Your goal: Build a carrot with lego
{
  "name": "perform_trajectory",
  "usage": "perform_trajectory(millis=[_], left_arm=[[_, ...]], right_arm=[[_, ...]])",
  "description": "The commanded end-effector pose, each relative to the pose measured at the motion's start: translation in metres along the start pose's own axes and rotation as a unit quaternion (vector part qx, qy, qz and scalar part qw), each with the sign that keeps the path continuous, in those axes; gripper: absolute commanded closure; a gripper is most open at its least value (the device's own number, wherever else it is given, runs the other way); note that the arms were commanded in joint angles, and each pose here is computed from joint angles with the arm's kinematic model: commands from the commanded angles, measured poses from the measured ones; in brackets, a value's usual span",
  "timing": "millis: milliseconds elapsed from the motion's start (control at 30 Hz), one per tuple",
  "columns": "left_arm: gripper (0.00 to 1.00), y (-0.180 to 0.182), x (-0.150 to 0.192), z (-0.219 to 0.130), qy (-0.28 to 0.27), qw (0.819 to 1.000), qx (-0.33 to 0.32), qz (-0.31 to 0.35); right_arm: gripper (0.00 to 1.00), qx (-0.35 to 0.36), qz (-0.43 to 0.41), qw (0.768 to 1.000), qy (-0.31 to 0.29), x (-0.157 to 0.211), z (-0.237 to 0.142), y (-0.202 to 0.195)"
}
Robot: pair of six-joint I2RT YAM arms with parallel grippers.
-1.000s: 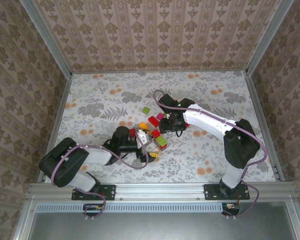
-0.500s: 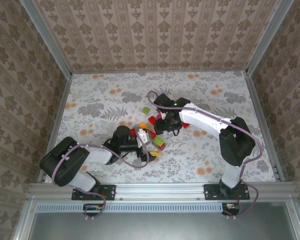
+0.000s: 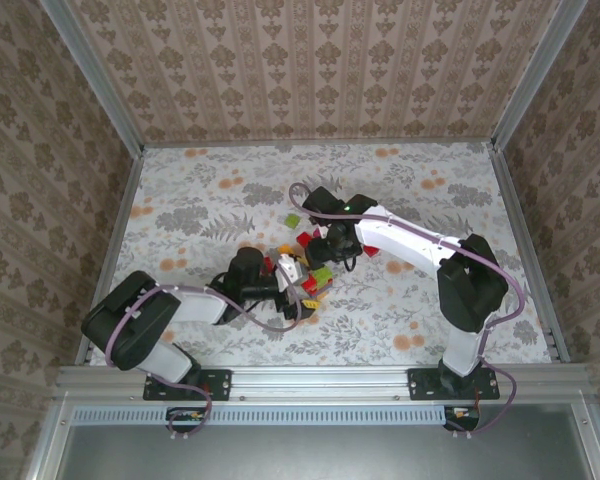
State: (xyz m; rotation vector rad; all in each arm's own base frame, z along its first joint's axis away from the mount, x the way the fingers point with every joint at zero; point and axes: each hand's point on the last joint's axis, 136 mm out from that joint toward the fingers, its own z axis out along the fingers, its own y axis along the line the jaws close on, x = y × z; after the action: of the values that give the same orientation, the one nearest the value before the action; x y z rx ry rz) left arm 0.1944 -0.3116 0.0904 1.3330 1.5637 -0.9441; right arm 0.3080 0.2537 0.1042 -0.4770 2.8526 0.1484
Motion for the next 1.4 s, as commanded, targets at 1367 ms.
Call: perform_trajectory(millis=[1367], left_arm=[[0.12,0.027,-0.015,-0.001,-0.003,0.999,-0.040,0.014]], right_arm=[[0.26,0.057,0.096,0.993,-0.048,0.017,-0.007,-0.099]])
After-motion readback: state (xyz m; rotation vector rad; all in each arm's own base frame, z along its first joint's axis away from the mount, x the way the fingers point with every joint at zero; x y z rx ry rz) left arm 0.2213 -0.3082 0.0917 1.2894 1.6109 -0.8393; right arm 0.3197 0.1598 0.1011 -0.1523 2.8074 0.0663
